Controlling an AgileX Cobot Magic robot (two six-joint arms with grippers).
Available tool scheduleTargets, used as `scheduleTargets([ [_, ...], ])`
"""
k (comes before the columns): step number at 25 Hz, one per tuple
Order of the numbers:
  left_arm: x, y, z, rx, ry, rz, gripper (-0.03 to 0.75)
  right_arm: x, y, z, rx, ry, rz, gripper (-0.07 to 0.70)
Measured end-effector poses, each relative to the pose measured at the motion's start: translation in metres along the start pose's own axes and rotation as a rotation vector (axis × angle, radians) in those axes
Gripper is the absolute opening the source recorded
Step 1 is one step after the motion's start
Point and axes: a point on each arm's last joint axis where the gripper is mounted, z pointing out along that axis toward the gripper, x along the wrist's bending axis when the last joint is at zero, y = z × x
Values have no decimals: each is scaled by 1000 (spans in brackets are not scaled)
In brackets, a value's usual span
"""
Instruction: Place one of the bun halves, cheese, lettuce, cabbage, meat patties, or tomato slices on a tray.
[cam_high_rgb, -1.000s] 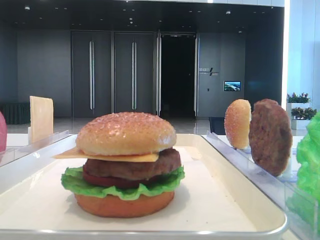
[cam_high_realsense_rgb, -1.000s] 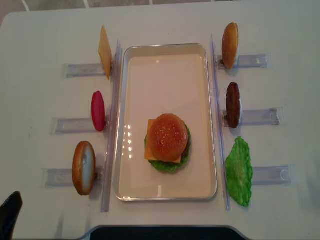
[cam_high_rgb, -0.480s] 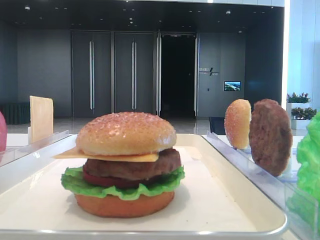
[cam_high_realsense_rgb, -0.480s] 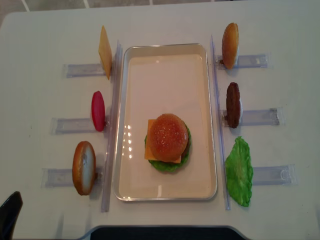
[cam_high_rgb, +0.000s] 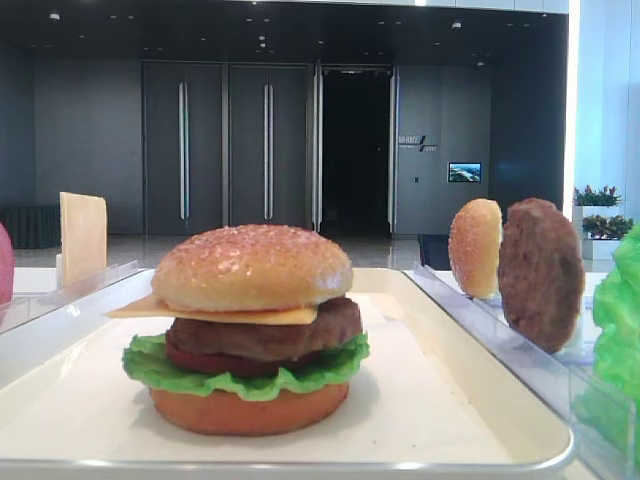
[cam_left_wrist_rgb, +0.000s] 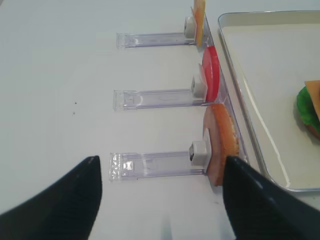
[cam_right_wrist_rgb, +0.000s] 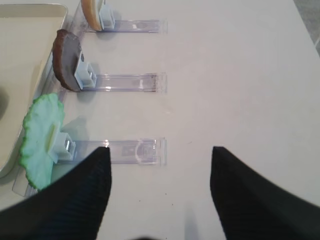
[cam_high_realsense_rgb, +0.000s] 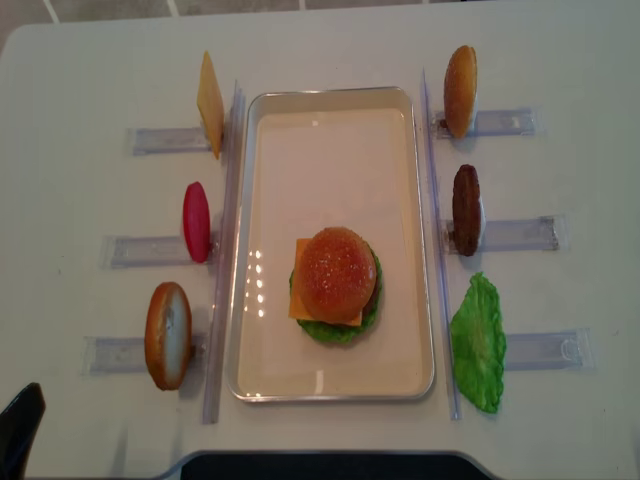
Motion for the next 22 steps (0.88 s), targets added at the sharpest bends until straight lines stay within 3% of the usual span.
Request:
scheduleTargets([
  [22, 0, 0, 0, 0, 0, 0, 575, -1, 1, 9, -48, -4, 7, 433],
])
